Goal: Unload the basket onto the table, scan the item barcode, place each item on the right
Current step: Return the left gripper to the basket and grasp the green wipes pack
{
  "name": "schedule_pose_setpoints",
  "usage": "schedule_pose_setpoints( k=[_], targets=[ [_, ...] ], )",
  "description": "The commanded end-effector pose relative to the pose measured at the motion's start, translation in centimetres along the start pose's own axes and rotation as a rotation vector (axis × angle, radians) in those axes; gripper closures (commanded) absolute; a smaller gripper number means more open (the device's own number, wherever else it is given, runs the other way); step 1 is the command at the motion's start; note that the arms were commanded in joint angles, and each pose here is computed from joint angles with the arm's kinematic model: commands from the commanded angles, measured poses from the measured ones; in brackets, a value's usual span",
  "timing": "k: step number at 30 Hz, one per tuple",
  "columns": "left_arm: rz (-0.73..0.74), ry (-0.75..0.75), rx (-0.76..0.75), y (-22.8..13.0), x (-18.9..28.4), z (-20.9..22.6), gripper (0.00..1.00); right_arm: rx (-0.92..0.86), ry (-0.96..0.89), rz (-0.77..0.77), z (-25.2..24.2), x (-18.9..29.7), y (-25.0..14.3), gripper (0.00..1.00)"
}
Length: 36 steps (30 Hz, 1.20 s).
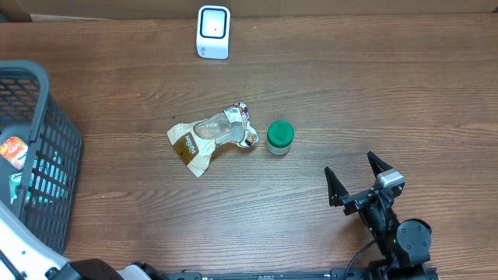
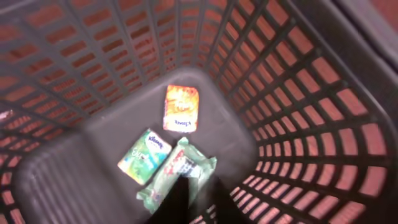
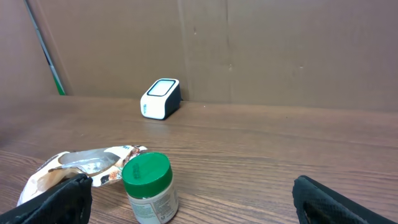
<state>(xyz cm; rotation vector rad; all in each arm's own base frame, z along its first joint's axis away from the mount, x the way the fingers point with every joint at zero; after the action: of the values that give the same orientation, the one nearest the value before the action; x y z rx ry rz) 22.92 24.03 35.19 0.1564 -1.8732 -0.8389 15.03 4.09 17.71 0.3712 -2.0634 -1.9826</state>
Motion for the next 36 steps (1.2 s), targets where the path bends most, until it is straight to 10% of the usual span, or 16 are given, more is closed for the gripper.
schedule_pose_setpoints(
  k=[1,14,32,36],
  targets=[
    [0.075,0.017,0.020,-1.0,-1.7,0.2,0.58,0.001,0.006,-0.005,0.1,0.0,-0.2,0.00],
    [0.416,0.104,-0.154,-7.5,-13.0,2.7,0.18,0.001,0.006,-0.005,0.1,0.0,-0.2,0.00],
    [0.632,0.134,-0.196,-11.9,-21.4,4.3,0.13,0.001,0.006,-0.005,0.1,0.0,-0.2,0.00],
    [0.649,0.138,-0.195,-12.1,-21.5,4.4,0.42,0.001,0.006,-0.006,0.1,0.0,-0.2,0.00]
  ],
)
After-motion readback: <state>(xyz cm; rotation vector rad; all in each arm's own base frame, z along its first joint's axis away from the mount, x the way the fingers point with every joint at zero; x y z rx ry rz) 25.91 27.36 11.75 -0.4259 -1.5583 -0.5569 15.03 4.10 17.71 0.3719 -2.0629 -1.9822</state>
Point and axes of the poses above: each gripper's point midway between its finger pads, its own x axis back along the fingers, its own z axis along the line the jaws close on, y = z × x, the point moved 9 cm from there along x, back along the fingers, and after that the axes turned 8 degrees about x, right-handed, at the moved point
